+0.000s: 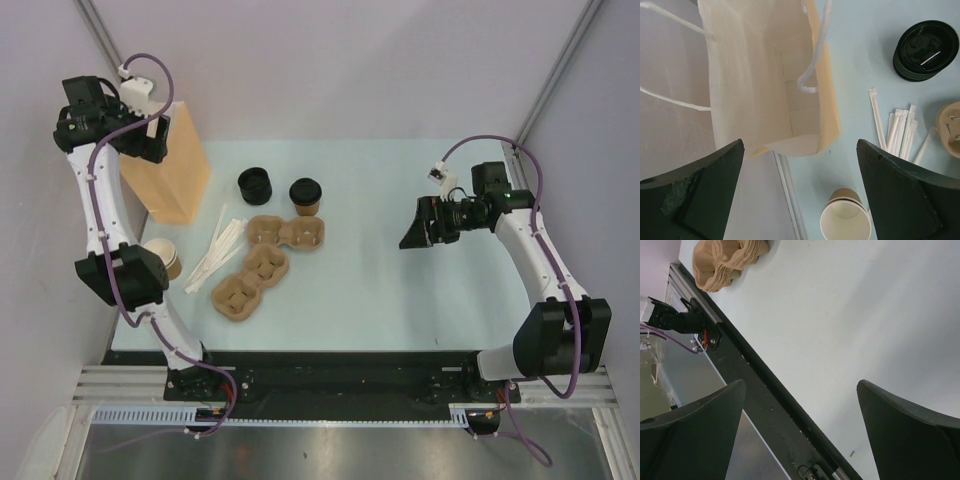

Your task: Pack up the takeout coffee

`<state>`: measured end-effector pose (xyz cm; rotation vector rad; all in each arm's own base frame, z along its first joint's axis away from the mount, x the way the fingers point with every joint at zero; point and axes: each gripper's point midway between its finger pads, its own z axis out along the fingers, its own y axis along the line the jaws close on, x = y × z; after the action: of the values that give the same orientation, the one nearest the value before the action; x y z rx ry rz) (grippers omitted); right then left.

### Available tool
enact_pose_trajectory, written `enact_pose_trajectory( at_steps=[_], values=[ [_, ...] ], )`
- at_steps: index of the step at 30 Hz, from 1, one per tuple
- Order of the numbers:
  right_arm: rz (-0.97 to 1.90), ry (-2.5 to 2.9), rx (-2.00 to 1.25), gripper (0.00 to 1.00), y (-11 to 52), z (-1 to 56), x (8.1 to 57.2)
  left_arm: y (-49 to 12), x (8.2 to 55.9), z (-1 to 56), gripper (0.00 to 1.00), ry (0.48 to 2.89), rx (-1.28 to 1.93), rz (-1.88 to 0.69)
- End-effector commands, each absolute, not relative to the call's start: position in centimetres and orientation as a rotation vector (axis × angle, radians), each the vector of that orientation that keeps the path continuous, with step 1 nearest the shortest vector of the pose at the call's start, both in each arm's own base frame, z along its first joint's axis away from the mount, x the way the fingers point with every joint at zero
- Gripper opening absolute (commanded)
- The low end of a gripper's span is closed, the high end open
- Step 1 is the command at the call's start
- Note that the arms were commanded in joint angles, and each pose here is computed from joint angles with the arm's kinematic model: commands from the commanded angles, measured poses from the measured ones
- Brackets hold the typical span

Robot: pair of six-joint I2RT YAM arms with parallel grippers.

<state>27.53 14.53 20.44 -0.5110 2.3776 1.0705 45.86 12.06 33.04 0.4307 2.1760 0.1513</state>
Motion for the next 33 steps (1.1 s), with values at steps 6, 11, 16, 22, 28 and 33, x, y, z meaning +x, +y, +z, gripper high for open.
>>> enact_pose_trajectory(
  at_steps=[6,11,16,22,28,33],
  values=[
    [1.084,2.336,-0.514,1.0,14.2,21.6,28.4,12.9,47.9,31.4,0.97,2.167,0.51,0.153],
    [1.098,2.342,-0.493,1.0,14.2,21.5,28.6,12.4,48.9,29.1,0.84,2.191,0.548,0.088],
    [1.096,2.341,-0.486,1.0,14.0,21.5,28.8,12.3,49.4,28.1,0.54,2.198,0.57,0.069],
    [1.102,2.343,-0.477,1.0,14.0,21.5,28.8,12.0,49.3,29.7,0.11,2.143,0.61,0.087],
    [1.106,2.331,-0.475,1.0,13.9,21.8,28.7,12.3,49.8,34.0,0.0,2.019,0.607,0.187],
    [1.101,2.32,-0.47,1.0,13.8,22.1,28.8,11.7,50.2,41.1,0.0,1.808,0.569,0.271]
  ],
)
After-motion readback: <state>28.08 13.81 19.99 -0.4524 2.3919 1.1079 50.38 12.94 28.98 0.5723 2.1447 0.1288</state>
